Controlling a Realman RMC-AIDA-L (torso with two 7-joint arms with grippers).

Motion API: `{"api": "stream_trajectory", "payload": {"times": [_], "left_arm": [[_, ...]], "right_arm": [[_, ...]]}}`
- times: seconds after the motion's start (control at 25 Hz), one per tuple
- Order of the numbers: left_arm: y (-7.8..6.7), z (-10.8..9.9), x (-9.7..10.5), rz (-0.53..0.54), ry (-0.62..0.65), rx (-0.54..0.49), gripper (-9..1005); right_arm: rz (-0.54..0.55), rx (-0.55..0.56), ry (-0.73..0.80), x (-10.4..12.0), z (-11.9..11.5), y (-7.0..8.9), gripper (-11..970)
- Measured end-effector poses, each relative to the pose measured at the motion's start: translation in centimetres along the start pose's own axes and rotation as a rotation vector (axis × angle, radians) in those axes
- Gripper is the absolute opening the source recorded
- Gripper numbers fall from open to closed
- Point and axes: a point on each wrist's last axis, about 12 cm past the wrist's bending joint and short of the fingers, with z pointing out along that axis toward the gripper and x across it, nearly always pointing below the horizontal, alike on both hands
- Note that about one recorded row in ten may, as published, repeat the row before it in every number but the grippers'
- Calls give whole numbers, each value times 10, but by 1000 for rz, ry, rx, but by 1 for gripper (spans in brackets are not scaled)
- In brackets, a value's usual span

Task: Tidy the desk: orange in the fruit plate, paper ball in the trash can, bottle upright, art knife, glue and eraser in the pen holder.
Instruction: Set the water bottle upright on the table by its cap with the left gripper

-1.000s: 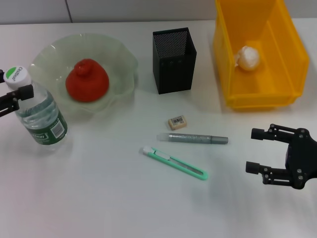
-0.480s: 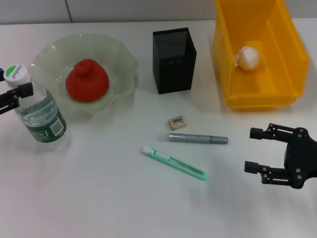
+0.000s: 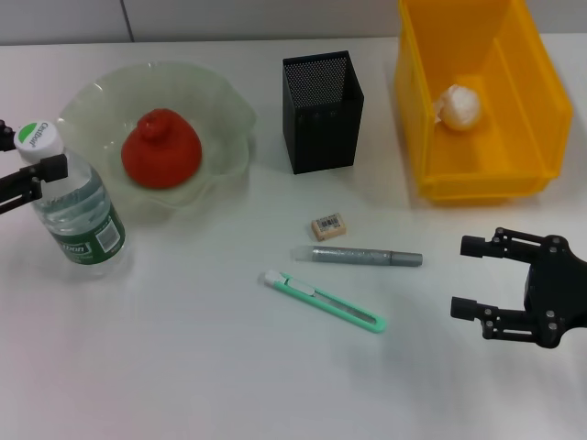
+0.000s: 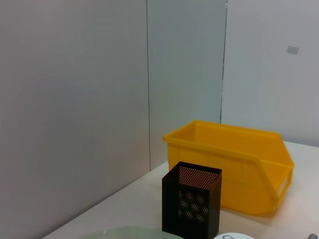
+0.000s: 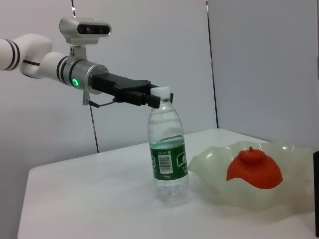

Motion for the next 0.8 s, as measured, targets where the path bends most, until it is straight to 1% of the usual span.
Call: {"api": "stream_trajectory", "payload": {"times": [0.8], "left_arm": [[5,4,7,-16,30,-8,507]], "right_arm": [[8,1,-5,-1,1,0,764]]}}
